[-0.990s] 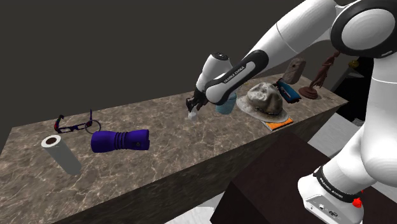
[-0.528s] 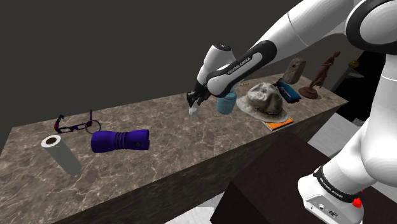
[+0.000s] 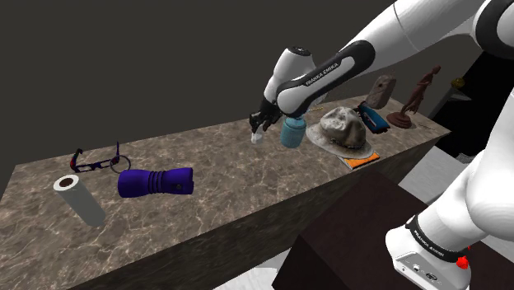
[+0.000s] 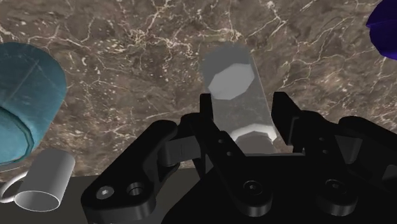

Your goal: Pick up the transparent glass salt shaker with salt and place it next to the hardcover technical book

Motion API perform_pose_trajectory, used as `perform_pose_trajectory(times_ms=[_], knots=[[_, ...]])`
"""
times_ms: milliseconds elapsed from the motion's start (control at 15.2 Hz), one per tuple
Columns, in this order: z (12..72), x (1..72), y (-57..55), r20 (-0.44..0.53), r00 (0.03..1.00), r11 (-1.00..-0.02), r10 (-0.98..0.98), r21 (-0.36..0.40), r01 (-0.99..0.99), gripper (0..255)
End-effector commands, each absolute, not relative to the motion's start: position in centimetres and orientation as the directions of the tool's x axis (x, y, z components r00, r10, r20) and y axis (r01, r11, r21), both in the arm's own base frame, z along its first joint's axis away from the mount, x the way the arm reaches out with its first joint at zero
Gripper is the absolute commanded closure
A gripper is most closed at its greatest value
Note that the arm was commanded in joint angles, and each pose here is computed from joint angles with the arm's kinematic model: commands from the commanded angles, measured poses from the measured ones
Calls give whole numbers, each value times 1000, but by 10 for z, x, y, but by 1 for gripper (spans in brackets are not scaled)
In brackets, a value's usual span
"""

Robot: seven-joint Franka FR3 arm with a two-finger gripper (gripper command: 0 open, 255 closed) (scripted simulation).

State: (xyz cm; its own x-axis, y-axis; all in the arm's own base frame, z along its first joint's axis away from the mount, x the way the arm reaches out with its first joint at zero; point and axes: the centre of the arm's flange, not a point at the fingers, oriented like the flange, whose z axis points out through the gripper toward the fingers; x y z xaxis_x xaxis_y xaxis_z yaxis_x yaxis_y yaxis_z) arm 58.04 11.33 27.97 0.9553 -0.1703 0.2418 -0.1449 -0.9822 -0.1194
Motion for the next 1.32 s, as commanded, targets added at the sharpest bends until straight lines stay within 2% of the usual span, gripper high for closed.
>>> perform_pose_trajectory(times_ms=[0, 1254], knots=[[280, 567, 92, 242, 955, -982, -169, -119, -144, 255], [281, 441, -124, 242, 955, -982, -169, -119, -144, 255]])
